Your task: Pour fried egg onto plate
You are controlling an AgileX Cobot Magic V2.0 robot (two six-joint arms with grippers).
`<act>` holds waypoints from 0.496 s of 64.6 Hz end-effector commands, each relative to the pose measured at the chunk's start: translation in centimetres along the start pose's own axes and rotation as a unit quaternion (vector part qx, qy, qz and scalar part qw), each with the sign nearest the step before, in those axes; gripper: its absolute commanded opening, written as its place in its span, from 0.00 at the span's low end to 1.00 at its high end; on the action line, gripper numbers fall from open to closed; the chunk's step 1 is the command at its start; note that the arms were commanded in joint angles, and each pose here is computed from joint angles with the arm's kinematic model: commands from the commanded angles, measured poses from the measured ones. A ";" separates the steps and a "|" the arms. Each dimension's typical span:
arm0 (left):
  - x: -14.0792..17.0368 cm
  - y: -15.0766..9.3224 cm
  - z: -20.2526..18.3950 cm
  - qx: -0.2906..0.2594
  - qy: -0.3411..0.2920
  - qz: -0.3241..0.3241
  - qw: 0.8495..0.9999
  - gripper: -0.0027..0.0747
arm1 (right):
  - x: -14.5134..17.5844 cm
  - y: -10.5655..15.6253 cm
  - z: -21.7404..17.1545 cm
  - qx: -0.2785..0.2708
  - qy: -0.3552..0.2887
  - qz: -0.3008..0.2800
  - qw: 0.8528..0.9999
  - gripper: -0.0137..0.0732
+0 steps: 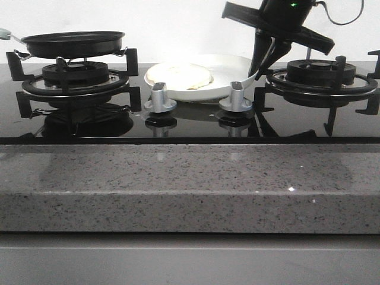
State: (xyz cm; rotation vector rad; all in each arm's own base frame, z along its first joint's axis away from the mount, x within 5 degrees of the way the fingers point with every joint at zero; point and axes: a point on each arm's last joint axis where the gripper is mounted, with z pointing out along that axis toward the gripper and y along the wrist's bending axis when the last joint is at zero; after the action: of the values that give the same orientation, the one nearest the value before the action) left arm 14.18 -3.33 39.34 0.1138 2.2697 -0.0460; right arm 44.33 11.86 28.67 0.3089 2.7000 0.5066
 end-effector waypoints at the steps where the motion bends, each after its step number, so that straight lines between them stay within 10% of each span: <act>1: -1.0 -0.2 -0.7 0.010 -0.041 -0.003 0.999 0.68 | -0.9 1.3 -4.1 -0.038 -0.059 -0.001 0.998 0.27; 11: -1.0 -0.2 -0.7 0.010 -0.041 -0.003 0.999 0.68 | -1.1 1.6 -4.7 -0.044 -0.065 -0.003 0.997 0.50; 32: -1.0 -0.2 -0.7 0.010 -0.041 -0.003 0.999 0.68 | -0.4 3.2 -12.5 -0.058 -0.125 -0.087 0.987 0.52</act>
State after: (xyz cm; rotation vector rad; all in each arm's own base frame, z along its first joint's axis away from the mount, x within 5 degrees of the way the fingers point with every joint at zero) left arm 14.18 -3.33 39.34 0.1138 2.2697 -0.0460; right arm 43.23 11.67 33.93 0.2070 2.6055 0.5246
